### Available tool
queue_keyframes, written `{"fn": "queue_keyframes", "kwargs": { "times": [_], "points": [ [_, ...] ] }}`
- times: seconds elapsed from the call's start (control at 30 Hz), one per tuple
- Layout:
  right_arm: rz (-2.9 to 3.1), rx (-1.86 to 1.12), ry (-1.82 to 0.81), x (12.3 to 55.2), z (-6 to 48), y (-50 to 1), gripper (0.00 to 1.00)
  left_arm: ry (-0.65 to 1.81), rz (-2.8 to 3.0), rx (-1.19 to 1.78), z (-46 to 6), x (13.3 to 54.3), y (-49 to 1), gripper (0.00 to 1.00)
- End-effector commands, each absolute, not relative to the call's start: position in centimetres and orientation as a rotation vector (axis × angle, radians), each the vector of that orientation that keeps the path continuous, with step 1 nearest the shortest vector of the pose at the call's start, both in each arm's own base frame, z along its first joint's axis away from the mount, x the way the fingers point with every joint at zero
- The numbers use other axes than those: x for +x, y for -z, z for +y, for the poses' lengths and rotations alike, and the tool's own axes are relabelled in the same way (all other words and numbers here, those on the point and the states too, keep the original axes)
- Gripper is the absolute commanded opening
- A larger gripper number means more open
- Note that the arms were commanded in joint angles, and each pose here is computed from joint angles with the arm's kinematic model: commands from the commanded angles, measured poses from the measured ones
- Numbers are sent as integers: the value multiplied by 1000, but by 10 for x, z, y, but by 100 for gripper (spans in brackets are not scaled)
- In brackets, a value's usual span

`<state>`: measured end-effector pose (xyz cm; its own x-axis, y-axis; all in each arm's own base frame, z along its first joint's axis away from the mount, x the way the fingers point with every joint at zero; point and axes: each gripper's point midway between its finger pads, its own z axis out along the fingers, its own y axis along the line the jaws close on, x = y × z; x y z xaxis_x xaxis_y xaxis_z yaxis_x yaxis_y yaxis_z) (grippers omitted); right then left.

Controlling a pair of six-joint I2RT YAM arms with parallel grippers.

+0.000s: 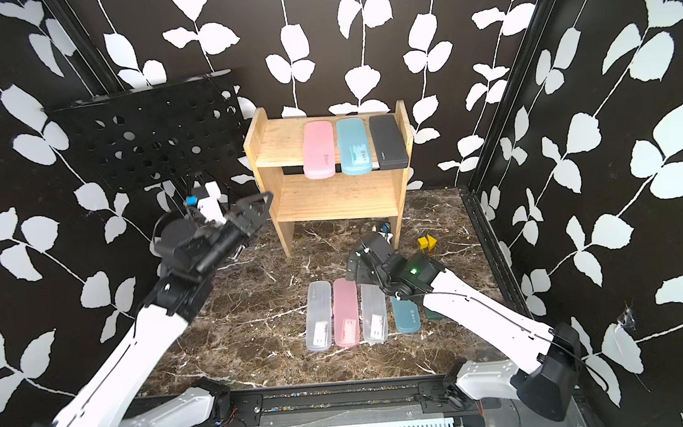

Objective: Remove the pencil cases from the shelf
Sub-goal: Pick up the pencil case from the shelf.

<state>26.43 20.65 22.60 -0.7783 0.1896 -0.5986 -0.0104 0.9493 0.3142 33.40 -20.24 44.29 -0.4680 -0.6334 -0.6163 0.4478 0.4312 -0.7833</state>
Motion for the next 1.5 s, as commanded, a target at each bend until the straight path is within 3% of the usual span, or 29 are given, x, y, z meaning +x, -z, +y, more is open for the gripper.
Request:
{"fn": "queue_keyframes", "kwargs": {
  "times": [0.0, 0.33, 0.5, 0.87, 1.17, 1.47],
  "points": [
    [2435, 147, -368, 261, 189, -223, 99, 1428, 1573, -117, -223, 334, -483, 99],
    [2451, 177, -380, 269, 183, -216, 100, 1557, 1635, -87, -269, 380, -486, 99],
    [2448, 186, -385, 275, 181, -219, 99, 1615, 1661, -46, -293, 386, -486, 91],
    [2448, 188, -386, 277, 178, -223, 99, 1653, 1687, -27, -309, 391, -479, 57],
    [2444, 176, -407, 279, 182, -227, 99, 1612, 1709, -42, -304, 390, -470, 1],
    [2320, 48, -520, 277, 209, -268, 99, 1360, 1614, 139, -278, 363, -468, 0]
  ]
}}
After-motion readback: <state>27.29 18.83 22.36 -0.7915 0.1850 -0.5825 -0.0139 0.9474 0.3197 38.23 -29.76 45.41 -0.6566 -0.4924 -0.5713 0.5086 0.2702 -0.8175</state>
